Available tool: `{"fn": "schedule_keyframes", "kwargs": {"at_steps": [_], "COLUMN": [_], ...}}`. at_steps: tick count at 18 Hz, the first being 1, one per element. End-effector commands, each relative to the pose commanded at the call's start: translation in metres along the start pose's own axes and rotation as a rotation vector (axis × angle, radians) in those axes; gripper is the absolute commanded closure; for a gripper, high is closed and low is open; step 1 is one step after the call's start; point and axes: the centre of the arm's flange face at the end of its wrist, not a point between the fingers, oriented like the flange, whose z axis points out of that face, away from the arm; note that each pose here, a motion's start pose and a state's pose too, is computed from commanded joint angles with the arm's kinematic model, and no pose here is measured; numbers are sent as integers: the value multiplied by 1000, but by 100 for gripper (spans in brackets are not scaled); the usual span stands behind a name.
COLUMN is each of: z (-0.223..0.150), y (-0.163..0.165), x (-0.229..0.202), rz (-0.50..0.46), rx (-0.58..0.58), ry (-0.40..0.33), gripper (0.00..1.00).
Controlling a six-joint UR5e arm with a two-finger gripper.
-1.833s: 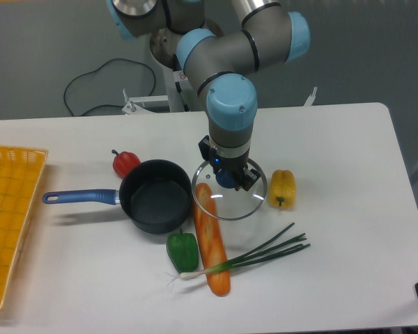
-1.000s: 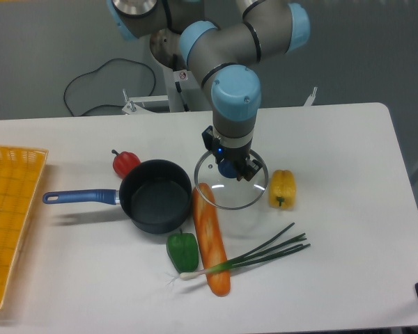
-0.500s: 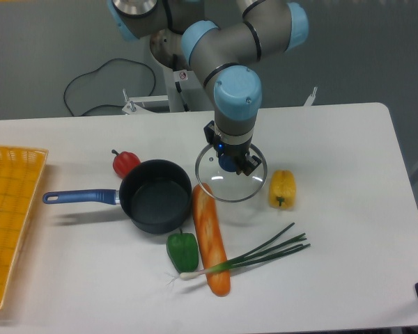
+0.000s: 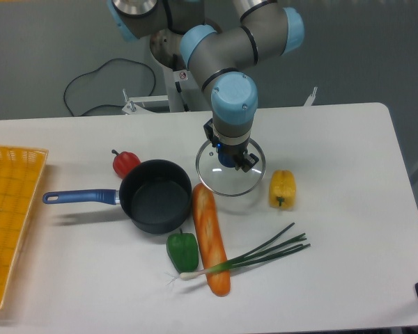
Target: Place the lid on the table
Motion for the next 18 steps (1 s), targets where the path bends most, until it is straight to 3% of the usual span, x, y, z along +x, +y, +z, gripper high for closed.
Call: {"fn": "schedule_keyframes", "kwargs": {"at_steps": [18], "z": [32], "y": [5], "x": [5], "rz": [16], "rx": [-53], "ry": [47], "gripper": [57]}}
